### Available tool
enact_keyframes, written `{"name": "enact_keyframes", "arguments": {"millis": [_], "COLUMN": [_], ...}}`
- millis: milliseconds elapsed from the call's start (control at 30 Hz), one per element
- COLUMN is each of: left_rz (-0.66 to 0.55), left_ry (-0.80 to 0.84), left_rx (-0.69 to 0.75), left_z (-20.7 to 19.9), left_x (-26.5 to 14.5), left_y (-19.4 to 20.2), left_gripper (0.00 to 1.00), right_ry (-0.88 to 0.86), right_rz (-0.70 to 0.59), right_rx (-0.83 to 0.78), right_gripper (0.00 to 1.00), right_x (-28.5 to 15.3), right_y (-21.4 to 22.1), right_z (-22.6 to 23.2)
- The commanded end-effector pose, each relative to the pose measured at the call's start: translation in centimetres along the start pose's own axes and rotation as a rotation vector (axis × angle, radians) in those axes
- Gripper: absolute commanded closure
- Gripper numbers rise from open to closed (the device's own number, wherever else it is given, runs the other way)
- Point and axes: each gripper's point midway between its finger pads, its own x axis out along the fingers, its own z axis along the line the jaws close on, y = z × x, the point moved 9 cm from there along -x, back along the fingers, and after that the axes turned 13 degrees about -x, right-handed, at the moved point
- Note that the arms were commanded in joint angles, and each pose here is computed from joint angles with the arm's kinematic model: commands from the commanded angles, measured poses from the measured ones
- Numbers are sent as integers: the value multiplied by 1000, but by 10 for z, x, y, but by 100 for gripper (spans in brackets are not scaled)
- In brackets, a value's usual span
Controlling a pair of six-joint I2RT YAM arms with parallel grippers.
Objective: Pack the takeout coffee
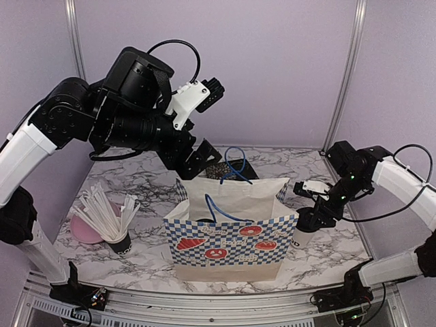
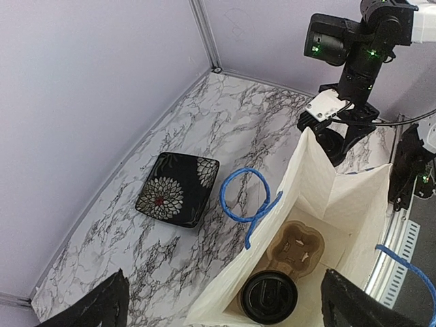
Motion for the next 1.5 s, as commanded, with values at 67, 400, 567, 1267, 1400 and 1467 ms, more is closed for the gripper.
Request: {"name": "enact_keyframes", "arguments": {"millis": [67, 400, 567, 1267, 1400, 1467], "left_rz": [-14, 2, 15, 53, 53, 51], "left_ry": [-6, 8, 8, -19, -47, -57], "left_rx": [-20, -20, -16, 4, 10, 7], "left_z": [1, 1, 0, 2, 4, 6], "left_x": [-1, 0, 2, 10, 11, 11], "left_y": [2, 9, 12, 25, 26, 26], "left_gripper": [1, 1, 1, 1, 1, 1], "right_ry": [-64, -112, -43, -107, -112, -112], "right_rz": [8, 42, 57, 150, 150, 144], "right_rx": [-59, -178, -308, -384, -376, -378], "right_gripper": [28, 4, 7, 15, 17, 17], "right_x": [9, -7, -21, 13, 13, 11], "right_y": [7, 4, -9, -26, -26, -26], "right_z": [9, 11, 8, 0, 2, 4]}}
